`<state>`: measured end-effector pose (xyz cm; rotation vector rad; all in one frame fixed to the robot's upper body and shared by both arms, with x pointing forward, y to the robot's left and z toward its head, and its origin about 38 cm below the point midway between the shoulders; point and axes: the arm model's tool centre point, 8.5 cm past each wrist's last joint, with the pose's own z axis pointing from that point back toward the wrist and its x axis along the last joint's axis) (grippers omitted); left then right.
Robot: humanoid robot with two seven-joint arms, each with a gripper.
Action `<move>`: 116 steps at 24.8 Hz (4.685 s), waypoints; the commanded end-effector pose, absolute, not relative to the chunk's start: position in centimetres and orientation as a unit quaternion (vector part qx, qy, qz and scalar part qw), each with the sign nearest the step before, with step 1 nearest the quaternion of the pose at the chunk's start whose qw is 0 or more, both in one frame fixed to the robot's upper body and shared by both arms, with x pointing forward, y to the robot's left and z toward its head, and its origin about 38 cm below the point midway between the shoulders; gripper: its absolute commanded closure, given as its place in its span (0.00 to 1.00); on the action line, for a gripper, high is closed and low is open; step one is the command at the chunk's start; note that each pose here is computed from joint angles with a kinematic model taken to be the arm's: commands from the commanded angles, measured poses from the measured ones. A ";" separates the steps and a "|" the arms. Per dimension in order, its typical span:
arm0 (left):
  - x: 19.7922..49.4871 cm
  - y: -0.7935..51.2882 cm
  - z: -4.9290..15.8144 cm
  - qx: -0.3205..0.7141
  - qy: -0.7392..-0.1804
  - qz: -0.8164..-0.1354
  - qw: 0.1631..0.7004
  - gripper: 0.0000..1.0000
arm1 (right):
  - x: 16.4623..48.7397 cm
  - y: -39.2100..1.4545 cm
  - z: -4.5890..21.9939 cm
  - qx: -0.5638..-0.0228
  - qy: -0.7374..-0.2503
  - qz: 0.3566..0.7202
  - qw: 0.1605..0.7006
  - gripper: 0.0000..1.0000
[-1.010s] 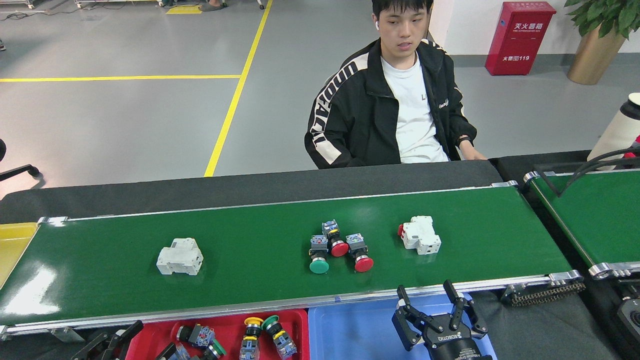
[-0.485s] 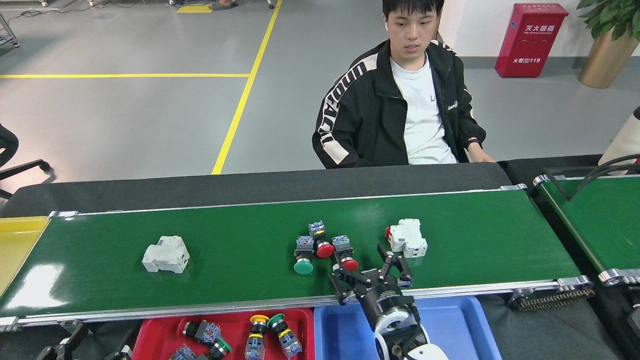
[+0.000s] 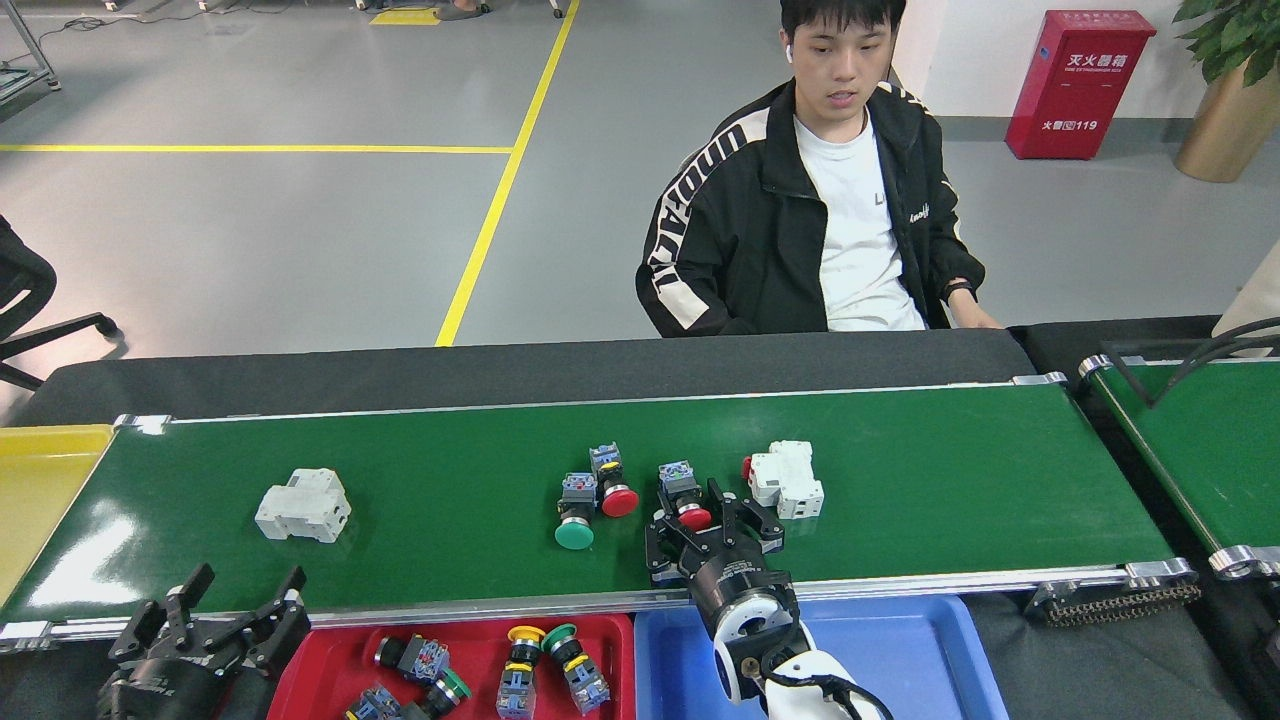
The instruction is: Pick switch part from conveyor to tray
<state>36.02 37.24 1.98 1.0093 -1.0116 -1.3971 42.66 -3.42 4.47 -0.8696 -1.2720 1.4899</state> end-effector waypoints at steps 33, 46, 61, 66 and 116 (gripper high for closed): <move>38.1 41.7 5.1 0.431 -0.482 -0.581 0.494 0.96 | 38.6 -15.2 9.2 -0.405 -0.580 0.496 0.504 0.00; 26.3 35.3 9.1 0.366 -0.553 -0.674 0.326 0.96 | 30.9 -20.0 5.1 -0.432 -0.549 0.501 0.512 0.00; 25.0 8.5 4.4 0.193 -0.560 -0.805 0.024 0.80 | 31.6 -19.8 5.8 -0.435 -0.555 0.497 0.506 0.00; 24.8 8.0 4.4 0.192 -0.568 -0.800 0.034 0.00 | 31.6 -19.8 5.8 -0.435 -0.555 0.497 0.506 0.00; 37.5 48.8 3.4 0.454 -0.400 -0.590 0.535 0.98 | 31.6 -20.0 5.1 -0.434 -0.548 0.505 0.506 0.00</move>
